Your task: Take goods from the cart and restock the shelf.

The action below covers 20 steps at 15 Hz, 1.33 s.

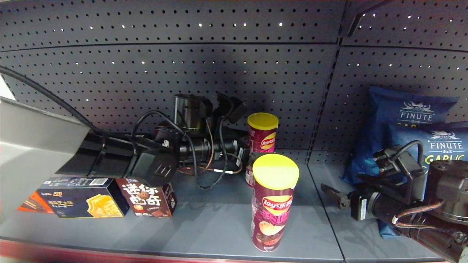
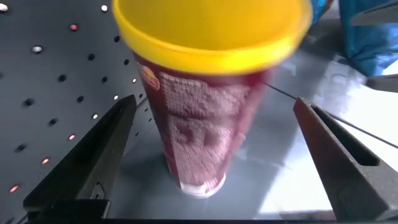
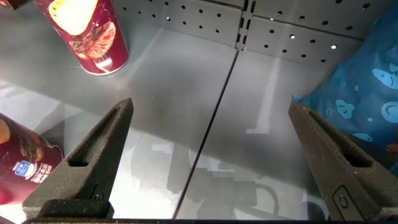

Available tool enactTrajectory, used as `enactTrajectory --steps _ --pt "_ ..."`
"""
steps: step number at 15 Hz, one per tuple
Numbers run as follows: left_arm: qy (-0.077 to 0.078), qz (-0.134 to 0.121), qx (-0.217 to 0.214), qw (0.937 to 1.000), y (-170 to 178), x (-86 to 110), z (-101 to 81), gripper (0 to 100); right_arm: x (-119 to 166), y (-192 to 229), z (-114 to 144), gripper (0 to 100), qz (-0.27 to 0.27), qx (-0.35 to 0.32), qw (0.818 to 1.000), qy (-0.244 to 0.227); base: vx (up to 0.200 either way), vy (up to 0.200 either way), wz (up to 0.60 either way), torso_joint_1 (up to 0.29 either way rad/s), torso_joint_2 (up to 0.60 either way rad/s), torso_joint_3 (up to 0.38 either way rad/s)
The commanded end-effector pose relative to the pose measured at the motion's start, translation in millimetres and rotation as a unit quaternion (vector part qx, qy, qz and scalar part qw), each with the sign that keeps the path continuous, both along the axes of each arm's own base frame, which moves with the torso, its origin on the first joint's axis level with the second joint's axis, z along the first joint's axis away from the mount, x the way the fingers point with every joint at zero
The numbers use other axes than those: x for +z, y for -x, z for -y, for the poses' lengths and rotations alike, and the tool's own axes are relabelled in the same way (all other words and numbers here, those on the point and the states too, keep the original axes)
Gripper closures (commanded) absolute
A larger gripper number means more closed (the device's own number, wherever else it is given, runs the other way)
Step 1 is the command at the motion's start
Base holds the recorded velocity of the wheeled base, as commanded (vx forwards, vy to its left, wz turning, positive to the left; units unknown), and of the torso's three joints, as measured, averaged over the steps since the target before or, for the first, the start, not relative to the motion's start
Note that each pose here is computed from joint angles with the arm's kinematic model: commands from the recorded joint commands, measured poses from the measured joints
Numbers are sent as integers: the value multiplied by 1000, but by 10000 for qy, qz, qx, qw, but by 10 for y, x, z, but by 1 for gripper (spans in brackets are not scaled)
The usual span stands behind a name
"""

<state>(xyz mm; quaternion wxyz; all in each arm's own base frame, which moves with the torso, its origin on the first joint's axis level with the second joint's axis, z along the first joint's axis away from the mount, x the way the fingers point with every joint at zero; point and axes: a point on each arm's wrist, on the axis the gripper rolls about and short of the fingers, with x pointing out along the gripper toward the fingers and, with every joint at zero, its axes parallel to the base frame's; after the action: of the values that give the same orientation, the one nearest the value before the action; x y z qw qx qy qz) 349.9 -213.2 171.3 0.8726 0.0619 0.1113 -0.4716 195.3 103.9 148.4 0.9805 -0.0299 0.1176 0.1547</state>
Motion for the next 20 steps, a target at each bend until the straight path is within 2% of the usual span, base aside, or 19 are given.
enactTrajectory --steps 1,6,13,16,20 --pt "61 112 16 9999 135 157 -93 0 -15 3 3 0 -29 -1 10000 10 0 0 0 0 0 0" --pt "39 80 169 9998 389 258 -359 0 -110 56 36 0 -205 -1 9997 105 0 0 0 0 0 0" --pt "129 258 391 9988 707 463 -683 0 -203 78 17 0 -385 154 9989 200 0 0 0 0 0 0" --pt "143 290 591 9977 833 507 -865 0 -245 120 -92 0 -471 485 9974 256 0 0 0 0 0 0" --pt "300 406 1088 9928 846 660 -941 0 -290 233 -263 0 -535 955 9934 347 0 0 0 0 0 0"
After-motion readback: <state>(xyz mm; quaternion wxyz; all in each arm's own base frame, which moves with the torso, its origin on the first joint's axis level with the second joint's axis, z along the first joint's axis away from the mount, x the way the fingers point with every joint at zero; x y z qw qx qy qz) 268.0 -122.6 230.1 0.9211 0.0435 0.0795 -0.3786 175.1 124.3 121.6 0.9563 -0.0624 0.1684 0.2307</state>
